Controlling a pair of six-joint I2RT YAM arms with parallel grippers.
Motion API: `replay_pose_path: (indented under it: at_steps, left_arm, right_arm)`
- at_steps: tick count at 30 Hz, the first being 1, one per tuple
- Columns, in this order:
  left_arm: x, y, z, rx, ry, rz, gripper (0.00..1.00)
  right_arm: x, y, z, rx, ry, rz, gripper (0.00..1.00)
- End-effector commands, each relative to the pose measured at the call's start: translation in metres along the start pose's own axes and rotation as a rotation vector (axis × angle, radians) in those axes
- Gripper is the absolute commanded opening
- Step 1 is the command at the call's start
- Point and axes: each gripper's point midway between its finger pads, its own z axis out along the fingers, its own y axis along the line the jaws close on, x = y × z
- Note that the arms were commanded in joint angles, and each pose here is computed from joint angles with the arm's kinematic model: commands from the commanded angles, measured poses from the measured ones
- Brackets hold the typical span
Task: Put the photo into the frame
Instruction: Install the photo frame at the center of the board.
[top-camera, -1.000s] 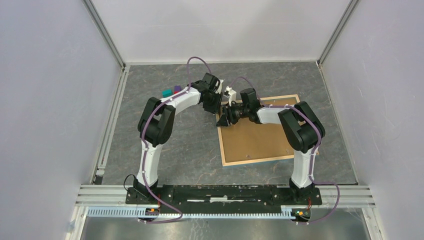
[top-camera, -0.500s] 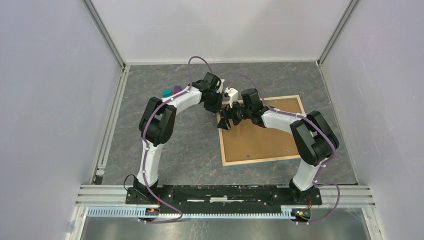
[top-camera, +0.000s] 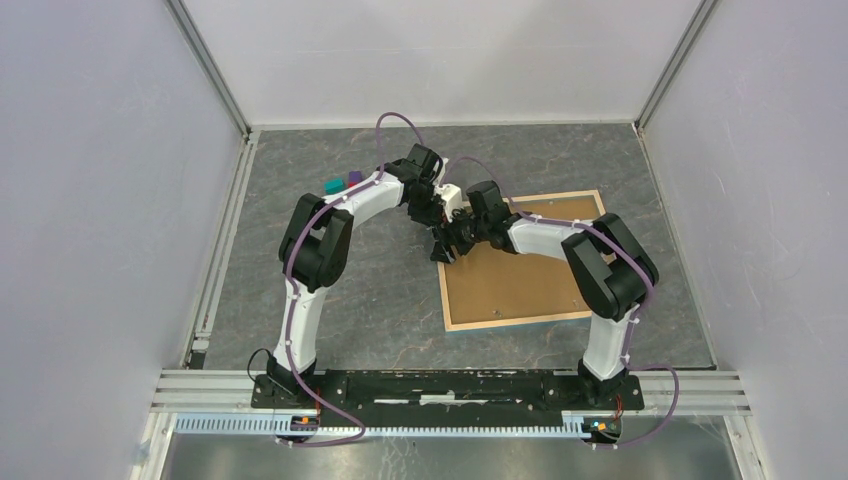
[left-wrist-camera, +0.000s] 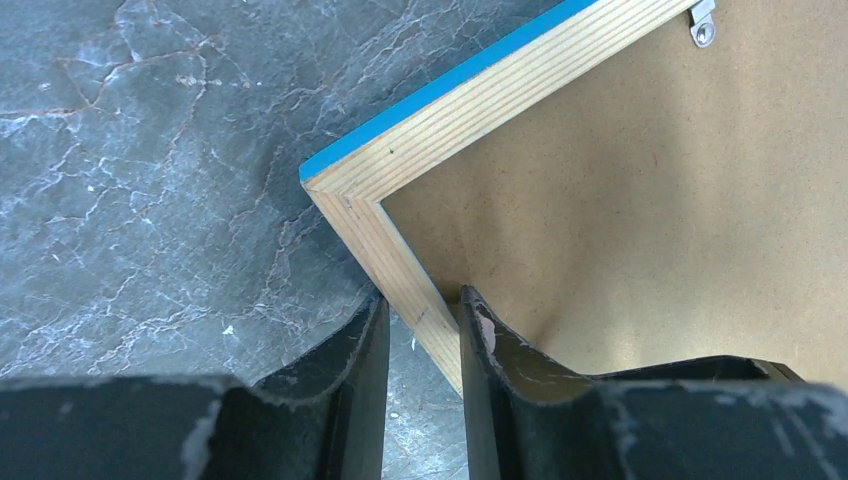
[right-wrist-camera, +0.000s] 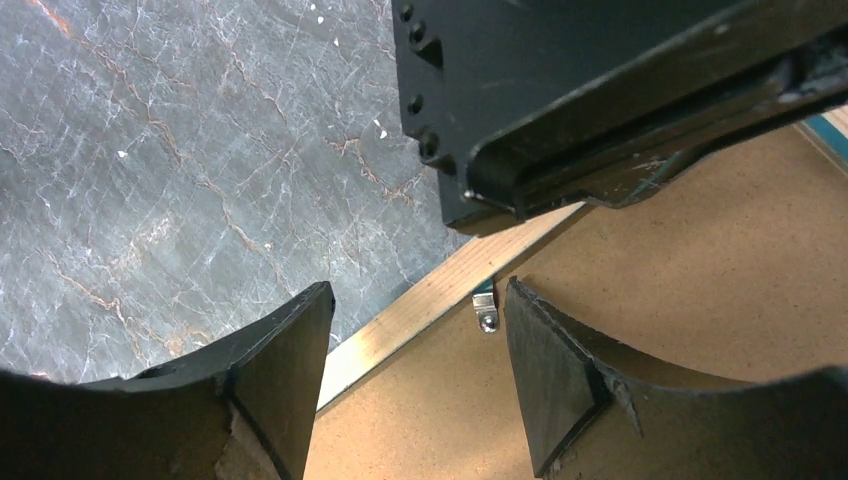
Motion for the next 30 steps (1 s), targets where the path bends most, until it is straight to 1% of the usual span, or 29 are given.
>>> replay_pose_path:
  at_steps: [1, 5, 10, 15, 17, 19, 21, 23, 25, 27, 28, 30]
  left_arm:
    - [0.001, -0.015, 0.009, 0.053, 0.012, -0.004, 0.02]
    - [0.000, -0.015, 0.007, 0.052, 0.009, -0.002, 0.02]
    - [0.001, -0.015, 0.008, 0.052, 0.010, -0.002, 0.02]
    - [0.001, -0.014, 0.008, 0.048, 0.010, -0.002, 0.02]
    - [0.000, -0.014, 0.008, 0.048, 0.009, -0.001, 0.02]
    - [0.000, -0.014, 0.008, 0.048, 0.009, -0.002, 0.02]
    - [0.001, -0.014, 0.009, 0.048, 0.010, 0.000, 0.02]
    - [0.001, -0.013, 0.009, 0.043, 0.011, 0.001, 0.02]
    - [0.000, -0.013, 0.008, 0.041, 0.009, 0.001, 0.02]
    - [-0.001, -0.013, 0.008, 0.042, 0.007, 0.001, 0.02]
    - [0.000, -0.012, 0.008, 0.040, 0.008, -0.002, 0.02]
    - [0.000, -0.013, 0.008, 0.041, 0.010, -0.007, 0.02]
  right_arm:
    - [-0.005, -0.001, 0.005, -0.004, 0.016, -0.024, 0.69]
    - [-0.001, 0.004, 0.008, -0.040, 0.035, -0.011, 0.63]
    - [0.008, 0.021, 0.007, -0.131, 0.038, -0.008, 0.58]
    - [0.017, 0.035, 0.006, -0.218, 0.058, 0.004, 0.48]
    - [0.019, 0.039, 0.005, -0.241, 0.060, 0.009, 0.43]
    - [0.020, 0.041, 0.005, -0.253, 0.060, 0.008, 0.40]
    - [0.020, 0.044, 0.006, -0.277, 0.061, 0.007, 0.32]
    - [0.025, 0.047, 0.006, -0.304, 0.088, 0.023, 0.29]
    - [0.027, 0.051, 0.006, -0.332, 0.095, 0.021, 0.29]
    - [0.030, 0.050, 0.006, -0.329, 0.108, 0.022, 0.32]
    - [0.031, 0.047, 0.007, -0.322, 0.118, 0.021, 0.34]
    - [0.024, 0.037, 0.007, -0.264, 0.118, 0.018, 0.45]
